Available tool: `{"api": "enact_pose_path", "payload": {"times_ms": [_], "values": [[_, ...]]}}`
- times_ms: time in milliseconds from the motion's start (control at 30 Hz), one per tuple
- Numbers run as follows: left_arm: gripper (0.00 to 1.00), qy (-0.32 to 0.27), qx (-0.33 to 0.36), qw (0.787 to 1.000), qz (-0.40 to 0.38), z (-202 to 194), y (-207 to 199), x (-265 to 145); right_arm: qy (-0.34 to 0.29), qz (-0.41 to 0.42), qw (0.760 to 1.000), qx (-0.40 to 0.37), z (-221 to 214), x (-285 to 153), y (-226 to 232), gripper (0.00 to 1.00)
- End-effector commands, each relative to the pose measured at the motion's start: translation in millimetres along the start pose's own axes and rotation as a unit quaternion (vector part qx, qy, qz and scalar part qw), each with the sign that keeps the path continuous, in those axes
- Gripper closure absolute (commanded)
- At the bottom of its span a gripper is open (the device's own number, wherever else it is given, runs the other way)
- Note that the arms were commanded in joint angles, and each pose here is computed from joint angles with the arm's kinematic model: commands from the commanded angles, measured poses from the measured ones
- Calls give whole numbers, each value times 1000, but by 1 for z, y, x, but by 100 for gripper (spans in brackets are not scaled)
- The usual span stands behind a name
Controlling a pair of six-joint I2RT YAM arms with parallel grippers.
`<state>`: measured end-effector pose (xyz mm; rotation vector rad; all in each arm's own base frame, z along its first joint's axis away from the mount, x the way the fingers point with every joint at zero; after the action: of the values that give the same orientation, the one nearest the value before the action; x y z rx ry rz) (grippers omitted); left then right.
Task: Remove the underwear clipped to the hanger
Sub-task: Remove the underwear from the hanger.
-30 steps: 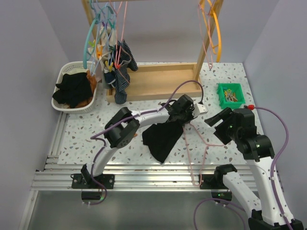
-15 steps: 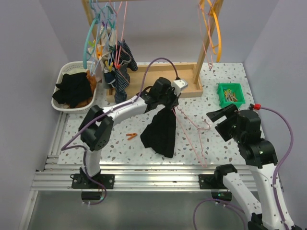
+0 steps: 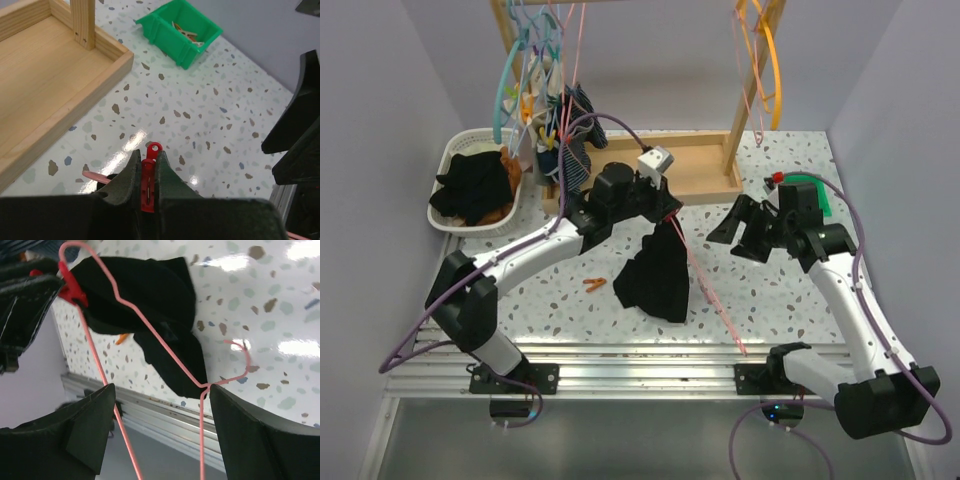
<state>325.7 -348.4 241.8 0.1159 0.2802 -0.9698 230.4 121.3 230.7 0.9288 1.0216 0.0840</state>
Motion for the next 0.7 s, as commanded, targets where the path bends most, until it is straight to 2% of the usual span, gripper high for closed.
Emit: {"api": "enact_pose_path", "payload": {"times_ms": [0, 67, 133, 333, 467, 667], "values": [[100, -109, -62, 992, 5, 48, -4, -23, 56, 102, 985, -128, -9, -17, 34, 22], [100, -132, -100, 986, 2, 45, -7, -29, 65, 136, 980, -130, -11, -16, 45, 23], [100, -153, -135, 979, -5, 48, -11, -36, 101, 171, 971, -131, -23, -14, 49, 26], [100, -197, -195, 960, -44, 57, -24, -43, 116, 191, 955, -196, -36, -15, 59, 23], [100, -198, -190, 961, -33, 64, -29, -41, 108, 173, 952, -227, -38, -11, 64, 24], [100, -181, -164, 969, -35, 68, -44, -36, 136, 166, 951, -221, -43, 0, 66, 28]]}}
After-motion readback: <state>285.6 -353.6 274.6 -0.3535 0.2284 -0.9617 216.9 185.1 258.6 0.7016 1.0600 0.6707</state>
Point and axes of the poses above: each gripper's point midway between its finger pads, its own x axis out along the fingers, its own y axis along the line the jaws close on, z = x × y, the point moved 3 cm from there along -x, back along the fingers, and after that the axes turned 14 degrees about x, right-handed, at the moved point
